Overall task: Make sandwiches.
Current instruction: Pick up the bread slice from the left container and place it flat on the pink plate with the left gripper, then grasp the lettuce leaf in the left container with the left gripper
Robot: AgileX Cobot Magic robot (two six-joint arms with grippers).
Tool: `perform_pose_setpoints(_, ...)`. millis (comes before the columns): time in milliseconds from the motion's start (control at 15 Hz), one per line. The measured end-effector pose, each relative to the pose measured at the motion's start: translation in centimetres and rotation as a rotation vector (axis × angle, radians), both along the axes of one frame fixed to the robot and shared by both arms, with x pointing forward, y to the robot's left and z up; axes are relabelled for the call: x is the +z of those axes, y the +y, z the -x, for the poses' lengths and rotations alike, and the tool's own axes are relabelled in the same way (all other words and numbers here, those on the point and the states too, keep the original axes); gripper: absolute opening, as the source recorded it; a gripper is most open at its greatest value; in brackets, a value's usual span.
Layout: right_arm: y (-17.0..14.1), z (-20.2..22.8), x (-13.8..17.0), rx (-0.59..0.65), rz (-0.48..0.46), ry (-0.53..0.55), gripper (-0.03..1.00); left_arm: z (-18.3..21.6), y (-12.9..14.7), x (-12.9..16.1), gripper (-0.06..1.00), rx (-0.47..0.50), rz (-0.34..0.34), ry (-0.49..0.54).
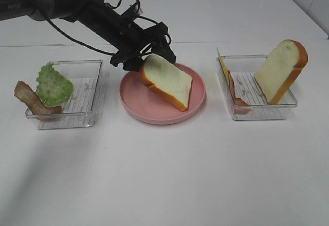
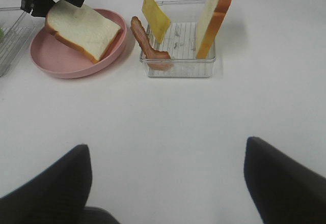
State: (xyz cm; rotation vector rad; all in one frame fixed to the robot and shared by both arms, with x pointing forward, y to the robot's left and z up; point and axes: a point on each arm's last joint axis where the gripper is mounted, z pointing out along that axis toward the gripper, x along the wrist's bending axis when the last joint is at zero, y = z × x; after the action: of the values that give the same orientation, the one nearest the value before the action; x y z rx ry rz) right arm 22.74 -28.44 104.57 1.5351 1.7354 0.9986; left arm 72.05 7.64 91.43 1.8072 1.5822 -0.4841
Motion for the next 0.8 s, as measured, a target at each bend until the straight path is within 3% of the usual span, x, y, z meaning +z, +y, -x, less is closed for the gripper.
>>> perform_pose_setpoints(67,0.0,0.0,0.0,0.0,0.0,0.0,0.77,0.5,-0.6,-0.4,0.71,-0.062,-0.098,-0.04)
perform_pose_setpoints(333,0.0,0.0,0.0,0.0,0.0,0.0,0.77,1.3,-0.9,0.9,0.71,-0.152,-0.304,-0.151)
perform_pose_setpoints(800,0.0,0.0,0.0,0.0,0.0,0.0,0.77,1.9,1.4,7.1,0.74,0.012,-0.493,-0.176)
